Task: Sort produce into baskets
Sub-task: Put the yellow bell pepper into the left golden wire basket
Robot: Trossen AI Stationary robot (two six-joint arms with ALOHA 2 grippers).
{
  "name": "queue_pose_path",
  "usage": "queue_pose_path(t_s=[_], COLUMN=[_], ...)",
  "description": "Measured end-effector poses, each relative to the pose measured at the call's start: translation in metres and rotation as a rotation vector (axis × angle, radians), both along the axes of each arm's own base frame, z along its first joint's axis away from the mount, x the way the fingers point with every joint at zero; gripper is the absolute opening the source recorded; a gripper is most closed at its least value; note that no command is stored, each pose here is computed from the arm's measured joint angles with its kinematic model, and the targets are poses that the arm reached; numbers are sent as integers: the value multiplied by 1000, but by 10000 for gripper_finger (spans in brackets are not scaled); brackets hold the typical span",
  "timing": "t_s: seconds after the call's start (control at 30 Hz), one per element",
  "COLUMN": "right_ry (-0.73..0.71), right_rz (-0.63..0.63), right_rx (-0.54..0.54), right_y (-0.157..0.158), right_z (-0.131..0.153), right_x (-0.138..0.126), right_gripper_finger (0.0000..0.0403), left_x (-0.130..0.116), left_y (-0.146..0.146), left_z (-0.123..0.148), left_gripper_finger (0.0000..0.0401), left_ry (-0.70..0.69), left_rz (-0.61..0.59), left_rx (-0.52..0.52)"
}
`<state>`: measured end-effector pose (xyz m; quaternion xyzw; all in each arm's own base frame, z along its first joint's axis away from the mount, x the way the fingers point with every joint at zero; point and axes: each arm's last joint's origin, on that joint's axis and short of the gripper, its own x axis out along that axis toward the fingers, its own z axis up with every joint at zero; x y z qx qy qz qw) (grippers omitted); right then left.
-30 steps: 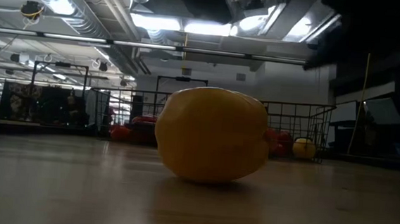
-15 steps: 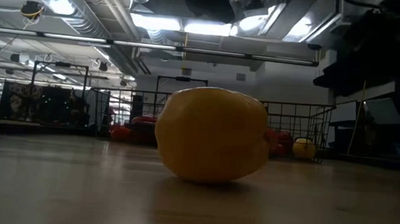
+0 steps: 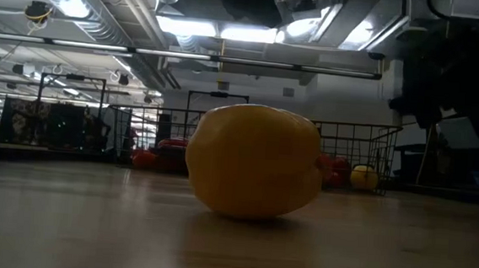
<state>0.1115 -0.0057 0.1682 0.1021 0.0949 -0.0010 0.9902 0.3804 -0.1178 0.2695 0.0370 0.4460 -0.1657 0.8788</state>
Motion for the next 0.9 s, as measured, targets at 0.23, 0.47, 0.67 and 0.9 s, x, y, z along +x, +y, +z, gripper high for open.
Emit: queue_pose_path(t_s=[0.23, 0.47, 0.67, 0.9], right_ry=[-40, -35, -17, -12], right_rz=[-15, -14, -89, -85], right_rx=[31, 14, -2, -2], right_y=[0, 0, -2, -2], right_z=[-13, -14, -15, -16], right_x=[-3, -3, -3, -3], right_gripper_finger=[204, 204, 204, 204], left_x=[0, 0, 0, 0], left_y=[0, 0, 0, 0], left_z=[0, 0, 0, 0], left_gripper_finger=[294, 294, 294, 294], left_ry=[-1, -2, -3, -3], left_rz=[0, 4, 4, 4], left_rx=[1, 6, 6, 7])
